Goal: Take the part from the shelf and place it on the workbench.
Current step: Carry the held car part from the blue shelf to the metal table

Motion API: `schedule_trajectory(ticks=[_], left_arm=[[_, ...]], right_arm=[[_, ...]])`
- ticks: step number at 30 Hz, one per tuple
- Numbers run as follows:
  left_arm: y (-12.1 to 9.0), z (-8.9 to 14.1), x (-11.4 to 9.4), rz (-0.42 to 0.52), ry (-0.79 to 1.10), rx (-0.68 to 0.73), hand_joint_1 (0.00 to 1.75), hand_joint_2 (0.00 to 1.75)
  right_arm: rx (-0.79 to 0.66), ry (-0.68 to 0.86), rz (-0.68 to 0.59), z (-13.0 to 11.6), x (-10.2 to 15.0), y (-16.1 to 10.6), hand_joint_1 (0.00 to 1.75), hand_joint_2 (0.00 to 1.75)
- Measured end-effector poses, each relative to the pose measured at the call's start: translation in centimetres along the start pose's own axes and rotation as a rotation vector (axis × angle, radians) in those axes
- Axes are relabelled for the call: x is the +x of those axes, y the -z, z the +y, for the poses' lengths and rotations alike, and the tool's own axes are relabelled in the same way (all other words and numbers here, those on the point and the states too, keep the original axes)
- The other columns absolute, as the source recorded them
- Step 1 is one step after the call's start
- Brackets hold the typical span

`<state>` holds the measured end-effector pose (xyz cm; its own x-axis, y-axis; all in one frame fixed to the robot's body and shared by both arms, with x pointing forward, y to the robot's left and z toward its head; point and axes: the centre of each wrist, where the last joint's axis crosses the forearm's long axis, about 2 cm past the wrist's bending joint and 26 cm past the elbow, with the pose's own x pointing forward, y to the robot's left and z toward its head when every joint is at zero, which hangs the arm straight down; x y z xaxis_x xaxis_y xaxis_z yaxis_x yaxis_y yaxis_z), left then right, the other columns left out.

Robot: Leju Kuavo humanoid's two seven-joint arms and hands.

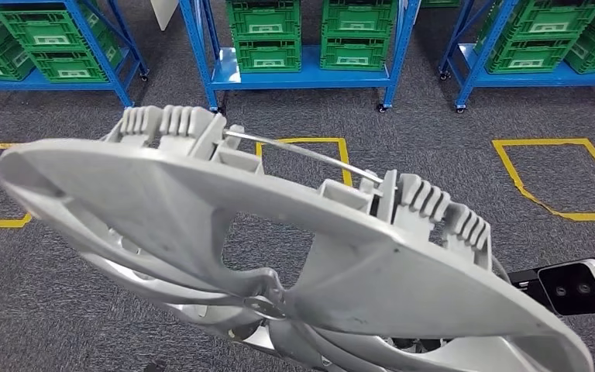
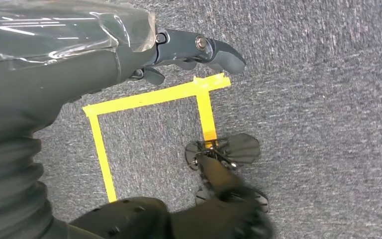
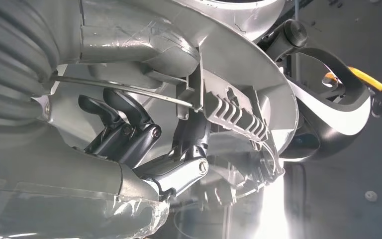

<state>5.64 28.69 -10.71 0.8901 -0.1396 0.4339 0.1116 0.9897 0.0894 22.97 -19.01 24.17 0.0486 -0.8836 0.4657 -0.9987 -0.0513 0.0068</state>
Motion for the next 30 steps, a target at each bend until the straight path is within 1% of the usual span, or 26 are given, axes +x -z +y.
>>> schedule_trajectory(ticks=[30], left_arm=[[-0.29, 0.03, -0.55, 0.001, 0.007, 0.0, 0.0, 1.75]], right_arm=[[0.012, -0.028, 0.004, 0.28, 0.26, 0.11, 1.75, 1.75]])
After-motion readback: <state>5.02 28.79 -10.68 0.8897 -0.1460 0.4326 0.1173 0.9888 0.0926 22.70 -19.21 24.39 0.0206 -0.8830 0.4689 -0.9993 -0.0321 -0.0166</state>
